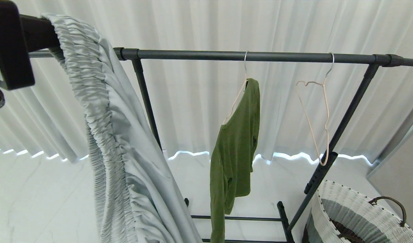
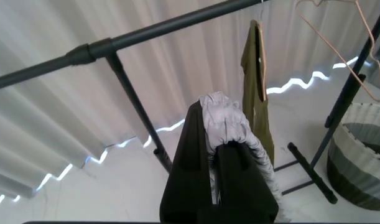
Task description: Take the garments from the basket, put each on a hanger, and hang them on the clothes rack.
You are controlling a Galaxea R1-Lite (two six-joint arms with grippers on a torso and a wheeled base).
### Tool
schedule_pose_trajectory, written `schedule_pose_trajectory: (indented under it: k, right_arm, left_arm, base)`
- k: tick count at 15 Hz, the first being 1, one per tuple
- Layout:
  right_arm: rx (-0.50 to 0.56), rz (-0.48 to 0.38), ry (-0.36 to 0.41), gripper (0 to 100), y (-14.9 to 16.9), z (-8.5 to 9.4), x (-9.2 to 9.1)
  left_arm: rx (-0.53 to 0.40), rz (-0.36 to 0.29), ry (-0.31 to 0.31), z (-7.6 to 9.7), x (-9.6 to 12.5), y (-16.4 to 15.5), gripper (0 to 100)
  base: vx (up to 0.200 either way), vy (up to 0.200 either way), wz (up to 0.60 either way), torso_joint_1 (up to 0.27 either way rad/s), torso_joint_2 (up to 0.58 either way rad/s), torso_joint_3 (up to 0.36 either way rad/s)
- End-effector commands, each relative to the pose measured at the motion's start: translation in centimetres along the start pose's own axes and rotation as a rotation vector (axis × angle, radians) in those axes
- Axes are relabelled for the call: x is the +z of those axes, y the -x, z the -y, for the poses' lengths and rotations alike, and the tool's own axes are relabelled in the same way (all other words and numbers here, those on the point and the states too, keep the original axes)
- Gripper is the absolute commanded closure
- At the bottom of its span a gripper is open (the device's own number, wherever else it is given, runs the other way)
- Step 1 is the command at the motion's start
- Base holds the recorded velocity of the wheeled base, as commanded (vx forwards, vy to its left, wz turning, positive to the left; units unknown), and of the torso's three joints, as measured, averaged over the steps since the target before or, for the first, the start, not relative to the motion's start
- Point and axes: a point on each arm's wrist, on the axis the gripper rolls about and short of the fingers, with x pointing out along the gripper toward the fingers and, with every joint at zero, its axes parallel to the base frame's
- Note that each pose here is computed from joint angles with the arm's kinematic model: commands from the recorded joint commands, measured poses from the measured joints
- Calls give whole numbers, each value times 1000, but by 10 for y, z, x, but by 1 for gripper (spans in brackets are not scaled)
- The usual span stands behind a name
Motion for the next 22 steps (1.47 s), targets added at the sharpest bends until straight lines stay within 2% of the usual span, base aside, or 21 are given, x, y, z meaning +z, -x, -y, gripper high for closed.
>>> schedule_pose_trajectory:
  k: [1, 4, 8, 10, 13, 16, 18, 19, 22]
  right_arm:
    - [6, 0, 1, 0, -1, -1, 0]
    - [40, 9, -18, 0, -3, -3, 0]
    - [129, -14, -177, 0, -18, -14, 1]
    - [199, -36, -235, 0, -23, -28, -2]
    - [340, -100, -383, 0, -42, -63, 7]
    - [365, -193, -453, 0, -64, -86, 7]
    - [348, -261, -583, 0, -84, -105, 6]
    - [320, -282, -618, 0, -91, -111, 5]
    - [270, -347, -649, 0, -104, -125, -1]
  left_arm:
    - [1, 0, 0, 0, 0, 0, 100]
    - [-1, -2, -2, 0, -1, 0, 100]
    - [-4, -16, -20, 0, -8, 3, 100]
    - [-5, -19, -37, -1, -12, 6, 100]
    - [-4, -22, -40, -3, -16, 10, 100]
    - [-4, -20, -39, -4, -16, 11, 100]
    - [-4, -19, -38, -4, -16, 11, 100]
    - [-3, -18, -38, -4, -16, 12, 100]
    - [-5, -23, -41, -3, -17, 11, 100]
  base:
    - [200, 0, 0, -2, 2, -2]
    - [200, 0, 0, 2, 4, 1]
    - [0, 0, 0, 0, 0, 0]
    - [0, 0, 0, 0, 0, 0]
    - [0, 0, 0, 0, 0, 0]
    - [0, 0, 0, 0, 0, 0]
    - [0, 0, 0, 0, 0, 0]
    - [0, 0, 0, 0, 0, 0]
    - [0, 0, 0, 0, 0, 0]
